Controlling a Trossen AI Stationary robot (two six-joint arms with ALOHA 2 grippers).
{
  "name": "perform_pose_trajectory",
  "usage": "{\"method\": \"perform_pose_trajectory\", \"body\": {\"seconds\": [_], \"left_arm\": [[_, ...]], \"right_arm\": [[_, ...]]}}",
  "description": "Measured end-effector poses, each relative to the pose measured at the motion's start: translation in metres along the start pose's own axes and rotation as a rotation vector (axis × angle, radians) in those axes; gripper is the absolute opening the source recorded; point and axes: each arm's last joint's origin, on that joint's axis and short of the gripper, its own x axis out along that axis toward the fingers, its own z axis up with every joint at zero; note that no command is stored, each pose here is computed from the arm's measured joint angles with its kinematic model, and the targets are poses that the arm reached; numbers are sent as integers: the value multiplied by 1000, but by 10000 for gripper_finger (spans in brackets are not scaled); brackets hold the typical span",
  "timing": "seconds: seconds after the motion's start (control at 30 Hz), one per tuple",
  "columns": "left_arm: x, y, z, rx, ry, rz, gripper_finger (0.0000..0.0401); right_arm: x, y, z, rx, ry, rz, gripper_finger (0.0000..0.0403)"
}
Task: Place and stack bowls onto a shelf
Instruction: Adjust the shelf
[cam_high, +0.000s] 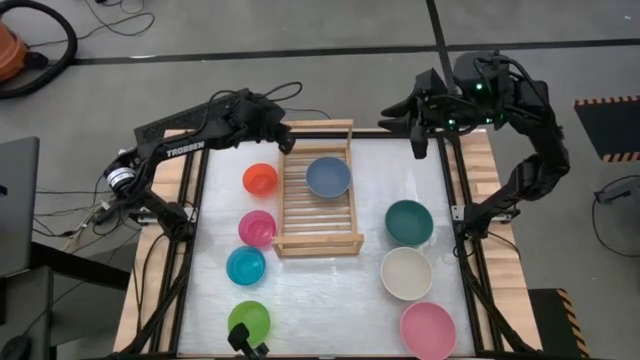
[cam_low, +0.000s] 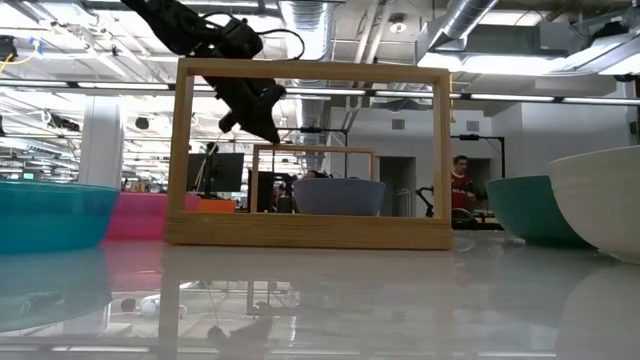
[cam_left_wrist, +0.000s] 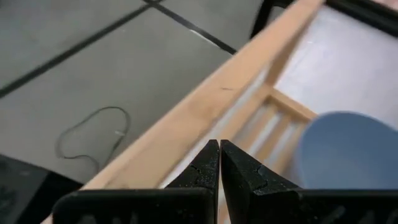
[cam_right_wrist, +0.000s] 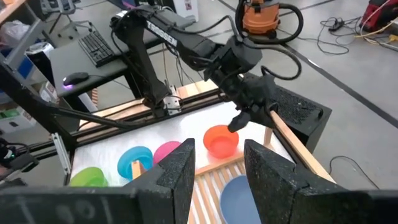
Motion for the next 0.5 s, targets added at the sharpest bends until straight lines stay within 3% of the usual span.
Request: {"method": "perform_pose_trajectory", "body": {"seconds": [0.2,0.5], "left_arm": [[-14,-14,24,39,-42,-149,0],[22,-19,29,59,155,-184,0]], "right_arm": [[0,0,0,0,-1,0,163],[0,0,0,-5,-1,-1,163]]}}
